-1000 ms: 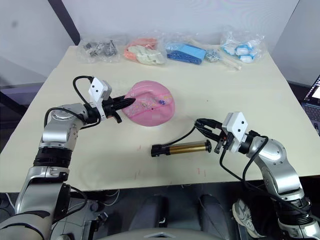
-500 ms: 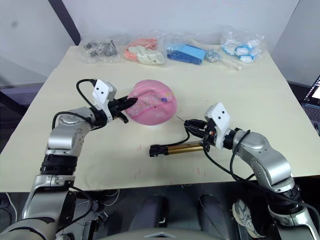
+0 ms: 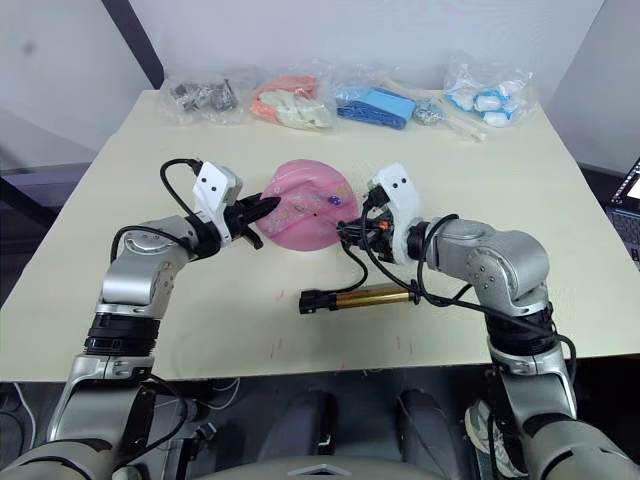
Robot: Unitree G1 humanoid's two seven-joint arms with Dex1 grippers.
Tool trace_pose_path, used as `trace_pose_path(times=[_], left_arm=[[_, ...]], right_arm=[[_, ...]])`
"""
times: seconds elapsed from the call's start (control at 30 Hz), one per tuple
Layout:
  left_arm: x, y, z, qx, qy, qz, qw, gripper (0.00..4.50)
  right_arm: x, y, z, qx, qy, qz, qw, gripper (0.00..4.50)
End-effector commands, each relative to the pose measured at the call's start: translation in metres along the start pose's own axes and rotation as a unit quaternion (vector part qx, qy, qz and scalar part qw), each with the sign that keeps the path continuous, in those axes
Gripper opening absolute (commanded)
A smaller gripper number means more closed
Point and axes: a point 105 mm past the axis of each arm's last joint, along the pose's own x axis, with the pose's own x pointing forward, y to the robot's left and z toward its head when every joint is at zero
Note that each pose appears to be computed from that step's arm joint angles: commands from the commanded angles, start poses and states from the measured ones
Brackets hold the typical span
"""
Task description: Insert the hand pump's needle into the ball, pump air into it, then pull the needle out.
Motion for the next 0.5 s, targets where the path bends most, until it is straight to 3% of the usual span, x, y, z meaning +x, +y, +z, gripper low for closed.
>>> trace_pose_path(times=[0.03,0.2,0.5], left_arm=[[0.002,-0.004,0.009,0.015,-0.016,-0.005,1.000,0.03],[0.002,-0.004,0.008,0.015,-0.019,-0.005,1.000,0.03],[0.003,-0.006,0.003,0.014,-0.018,-0.008,1.000,0.03]], right_arm=[[0.004,0.005,0.008,0.023,-0.001,0.010,1.000,0.36],[0.017,0.007,0.014,0.124,0.001,0.016,0.992,0.36],[0.032,0.008,0.014,0.213,0.014,0.016,0.977,0.36]])
